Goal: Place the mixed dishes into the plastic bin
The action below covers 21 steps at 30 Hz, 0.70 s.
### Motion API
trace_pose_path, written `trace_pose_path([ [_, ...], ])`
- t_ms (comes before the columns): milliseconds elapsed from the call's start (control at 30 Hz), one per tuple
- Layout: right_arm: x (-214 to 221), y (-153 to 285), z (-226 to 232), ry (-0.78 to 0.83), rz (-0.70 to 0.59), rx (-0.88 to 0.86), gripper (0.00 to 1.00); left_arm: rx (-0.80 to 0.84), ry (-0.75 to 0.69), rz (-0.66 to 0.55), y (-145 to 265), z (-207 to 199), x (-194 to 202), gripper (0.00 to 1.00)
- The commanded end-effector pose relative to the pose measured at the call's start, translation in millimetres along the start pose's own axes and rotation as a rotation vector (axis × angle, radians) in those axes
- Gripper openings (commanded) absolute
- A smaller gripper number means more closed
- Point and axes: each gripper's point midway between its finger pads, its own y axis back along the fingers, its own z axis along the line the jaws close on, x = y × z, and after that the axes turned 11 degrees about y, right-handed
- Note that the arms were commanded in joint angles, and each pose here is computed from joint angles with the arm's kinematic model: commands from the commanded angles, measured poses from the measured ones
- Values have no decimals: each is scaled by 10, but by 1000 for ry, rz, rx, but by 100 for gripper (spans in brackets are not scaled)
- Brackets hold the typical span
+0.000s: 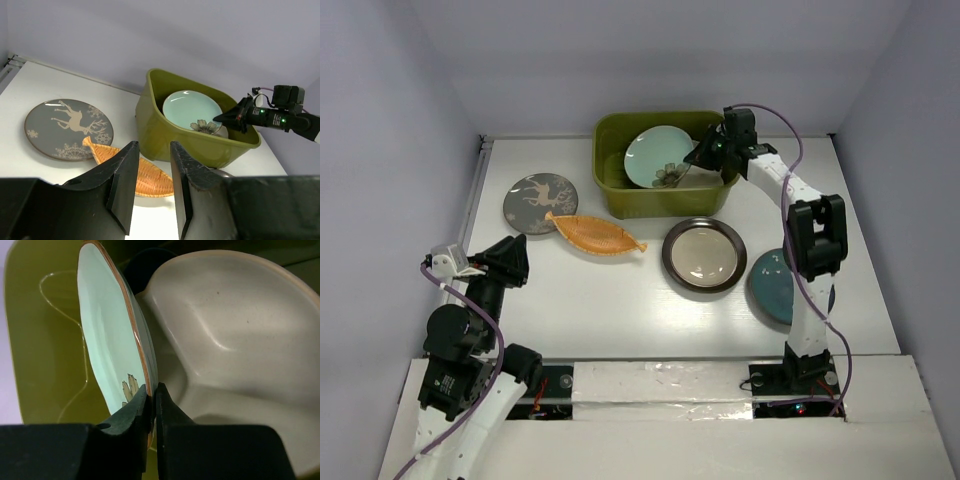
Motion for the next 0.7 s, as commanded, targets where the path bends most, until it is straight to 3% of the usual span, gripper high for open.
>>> trace_pose_path([
  [0,-635,265,384,65,-159,-109,0,31,27,-67,43,-111,-222,29],
  [133,-480,122,186,63,-109,-51,4,27,29,-64,35,-102,-208,29],
  [200,-400,63,77,64,-80,-14,24,27,29,-64,34,-104,-211,29],
  [233,-396,62,58,67,-79,-4,24,26,28,-63,32,-101,-205,29],
  [300,-371,47,-24,66,-81,29,39,27,28,-61,32,-103,-204,29],
  [433,-382,111,-50,74,-100,51,47,28,28,-60,32,-105,-202,29],
  [667,-650,459,132,106,-191,58,69,27,27,-57,27,-103,-191,29],
])
